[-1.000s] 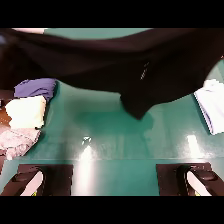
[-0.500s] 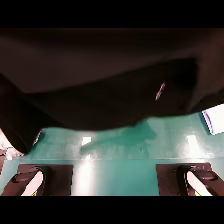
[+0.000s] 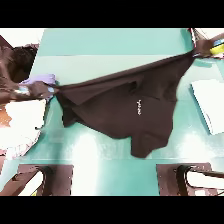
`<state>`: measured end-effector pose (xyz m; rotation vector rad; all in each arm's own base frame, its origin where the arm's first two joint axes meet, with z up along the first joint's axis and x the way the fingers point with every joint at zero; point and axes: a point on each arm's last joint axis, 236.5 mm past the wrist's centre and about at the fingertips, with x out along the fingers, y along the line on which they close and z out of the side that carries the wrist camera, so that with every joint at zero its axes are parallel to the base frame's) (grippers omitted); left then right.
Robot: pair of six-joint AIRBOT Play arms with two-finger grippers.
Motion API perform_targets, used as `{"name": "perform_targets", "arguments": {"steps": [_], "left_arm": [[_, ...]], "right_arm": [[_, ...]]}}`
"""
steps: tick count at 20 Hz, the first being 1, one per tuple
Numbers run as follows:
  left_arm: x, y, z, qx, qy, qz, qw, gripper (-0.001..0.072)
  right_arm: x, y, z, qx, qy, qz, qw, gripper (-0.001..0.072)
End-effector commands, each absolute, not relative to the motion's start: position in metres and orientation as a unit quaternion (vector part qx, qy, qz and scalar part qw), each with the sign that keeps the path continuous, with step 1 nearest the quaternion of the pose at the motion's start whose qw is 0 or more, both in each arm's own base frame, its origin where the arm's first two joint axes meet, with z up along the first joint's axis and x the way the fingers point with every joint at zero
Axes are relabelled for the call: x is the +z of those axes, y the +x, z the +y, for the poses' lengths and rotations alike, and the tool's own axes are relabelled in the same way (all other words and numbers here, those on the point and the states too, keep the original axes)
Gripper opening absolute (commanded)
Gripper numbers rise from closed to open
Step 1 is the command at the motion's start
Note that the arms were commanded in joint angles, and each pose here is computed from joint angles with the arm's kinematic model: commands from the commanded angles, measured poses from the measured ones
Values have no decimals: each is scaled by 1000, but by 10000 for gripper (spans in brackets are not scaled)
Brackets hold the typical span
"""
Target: Fold the shirts.
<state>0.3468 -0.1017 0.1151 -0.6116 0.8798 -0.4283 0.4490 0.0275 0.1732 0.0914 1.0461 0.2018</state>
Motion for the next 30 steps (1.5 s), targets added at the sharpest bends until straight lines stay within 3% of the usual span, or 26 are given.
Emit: {"name": "perform_targets", "arguments": {"steps": [1,4,5,6,7,8,10,12,16,24,30], "left_arm": [[21,386,-71,-128,-304,433,839,33],[11,434,-74,-142,-336,433,825,33],[13,448,-76,-150,-341,434,820,63],[15,459,-77,-158,-341,435,818,337],[20,467,-79,-170,-339,438,815,522],[26,469,-81,-184,-331,443,813,530],[38,459,-85,-216,-277,468,811,530],[30,435,-81,-232,-219,518,794,530],[-18,394,-48,-175,-155,611,756,531],[-67,375,-44,-164,-160,661,714,531],[-72,349,-36,-168,-132,702,680,531]], "right_arm": [[81,492,26,80,69,533,840,14],[66,517,23,67,82,511,853,16],[70,525,22,60,90,496,861,29],[75,530,21,57,91,485,868,203],[80,531,17,55,92,481,870,480],[85,529,13,54,92,484,869,515],[94,509,6,60,93,516,850,506],[95,476,18,120,96,564,811,339],[84,433,31,173,135,601,768,338],[46,364,37,161,154,624,749,338],[38,346,40,154,156,618,755,338]]}}
